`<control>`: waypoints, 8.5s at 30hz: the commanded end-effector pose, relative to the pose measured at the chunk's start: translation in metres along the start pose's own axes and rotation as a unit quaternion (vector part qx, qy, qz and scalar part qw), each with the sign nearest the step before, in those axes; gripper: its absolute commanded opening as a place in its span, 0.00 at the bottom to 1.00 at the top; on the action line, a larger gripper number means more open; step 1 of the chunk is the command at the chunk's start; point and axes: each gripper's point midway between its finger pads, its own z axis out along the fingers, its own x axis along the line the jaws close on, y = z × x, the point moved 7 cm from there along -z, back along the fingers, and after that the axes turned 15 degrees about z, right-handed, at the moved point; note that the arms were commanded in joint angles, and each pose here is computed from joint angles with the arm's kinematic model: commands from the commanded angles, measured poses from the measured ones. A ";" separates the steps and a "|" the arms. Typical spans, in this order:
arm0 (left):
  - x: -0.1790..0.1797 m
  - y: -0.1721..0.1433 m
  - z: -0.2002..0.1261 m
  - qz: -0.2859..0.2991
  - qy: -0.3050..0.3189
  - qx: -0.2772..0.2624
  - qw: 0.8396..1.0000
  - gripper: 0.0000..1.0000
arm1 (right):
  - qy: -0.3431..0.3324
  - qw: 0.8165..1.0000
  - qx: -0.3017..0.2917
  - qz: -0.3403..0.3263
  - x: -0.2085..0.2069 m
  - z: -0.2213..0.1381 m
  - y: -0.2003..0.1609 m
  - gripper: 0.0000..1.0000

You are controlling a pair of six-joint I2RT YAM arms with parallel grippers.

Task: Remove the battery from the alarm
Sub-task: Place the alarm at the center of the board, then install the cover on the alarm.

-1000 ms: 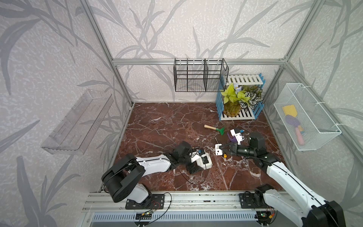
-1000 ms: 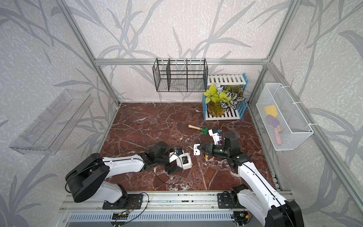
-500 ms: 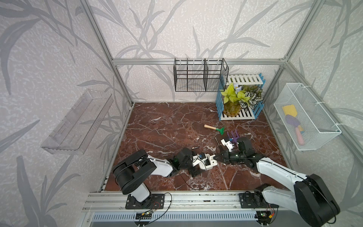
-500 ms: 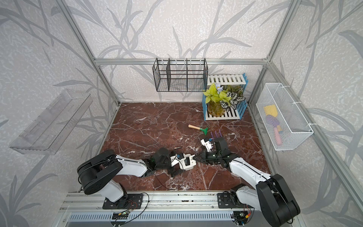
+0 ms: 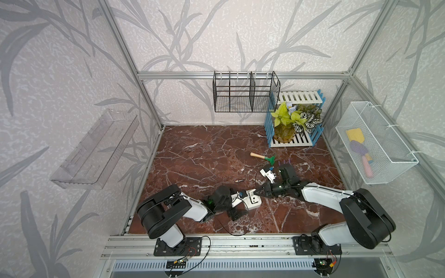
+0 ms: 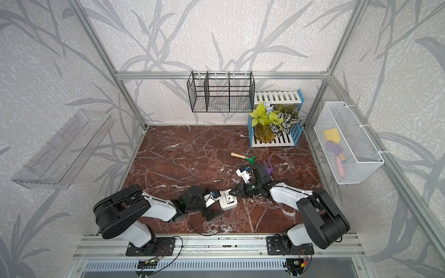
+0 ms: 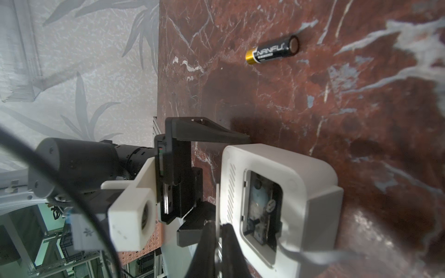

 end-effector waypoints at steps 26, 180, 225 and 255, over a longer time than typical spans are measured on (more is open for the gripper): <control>0.002 0.012 -0.003 -0.006 0.006 -0.031 0.999 0.94 | -0.022 0.999 0.023 -0.028 -0.009 0.015 0.010 0.00; 0.012 0.020 -0.002 -0.026 -0.007 -0.040 0.999 0.83 | -0.157 0.987 -0.014 -0.017 -0.004 0.001 -0.012 0.15; 0.032 0.064 -0.022 -0.464 -0.166 -0.091 0.866 0.50 | -0.157 0.988 -0.012 -0.006 -0.008 0.008 -0.009 0.18; 0.023 0.053 0.014 -0.490 -0.199 -0.051 0.847 0.50 | -0.158 0.987 -0.011 -0.005 -0.009 0.010 -0.009 0.21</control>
